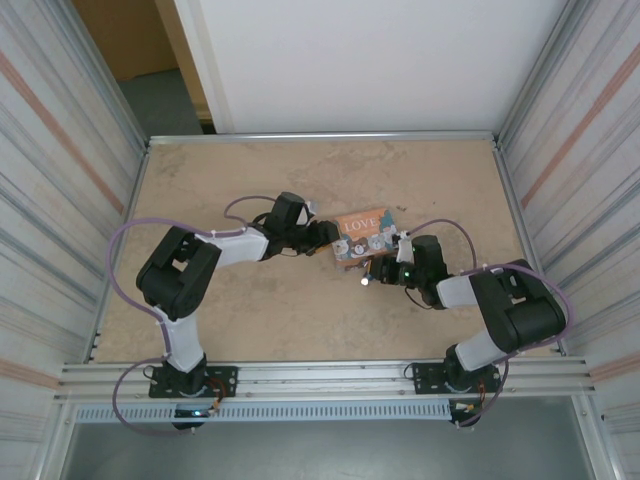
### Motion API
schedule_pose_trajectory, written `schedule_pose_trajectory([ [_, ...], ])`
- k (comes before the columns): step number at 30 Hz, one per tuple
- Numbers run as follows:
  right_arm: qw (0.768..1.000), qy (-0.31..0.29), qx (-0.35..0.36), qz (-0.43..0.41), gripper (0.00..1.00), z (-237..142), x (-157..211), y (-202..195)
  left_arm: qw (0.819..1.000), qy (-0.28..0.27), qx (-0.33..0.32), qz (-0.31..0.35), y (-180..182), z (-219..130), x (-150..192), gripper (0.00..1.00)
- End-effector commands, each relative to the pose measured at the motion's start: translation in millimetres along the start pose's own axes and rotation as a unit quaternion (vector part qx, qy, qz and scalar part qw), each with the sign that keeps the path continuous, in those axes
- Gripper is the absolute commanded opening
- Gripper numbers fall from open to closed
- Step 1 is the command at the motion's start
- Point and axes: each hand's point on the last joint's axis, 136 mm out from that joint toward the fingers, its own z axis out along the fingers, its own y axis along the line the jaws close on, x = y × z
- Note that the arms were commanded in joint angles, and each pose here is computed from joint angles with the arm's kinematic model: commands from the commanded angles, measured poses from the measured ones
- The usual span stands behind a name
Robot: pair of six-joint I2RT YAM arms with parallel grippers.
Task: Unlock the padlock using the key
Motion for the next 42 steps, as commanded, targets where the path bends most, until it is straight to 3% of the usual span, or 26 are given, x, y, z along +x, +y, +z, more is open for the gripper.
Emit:
schedule_pose_trajectory([
  [1, 1.0, -0.011, -0.005, 0.019, 0.16, 6, -8, 5, 0.996, 0.044, -0.071, -0.035, 45, 5, 36, 0.47],
  [9, 0.999, -0.02, 0.007, 0.028, 0.0, 1, -6, 0, 0.996, 0.041, -0.078, -0.035, 50, 1, 40, 0.47],
  [22, 0.989, -0.08, 0.043, 0.113, 0.0, -19, -15, -10, 0.994, 0.045, -0.097, -0.027, 55, 6, 58, 0.47],
  [42, 0.973, -0.117, 0.069, 0.189, 0.0, -38, -33, -16, 0.992, 0.049, -0.109, -0.026, 57, 19, 79, 0.47],
])
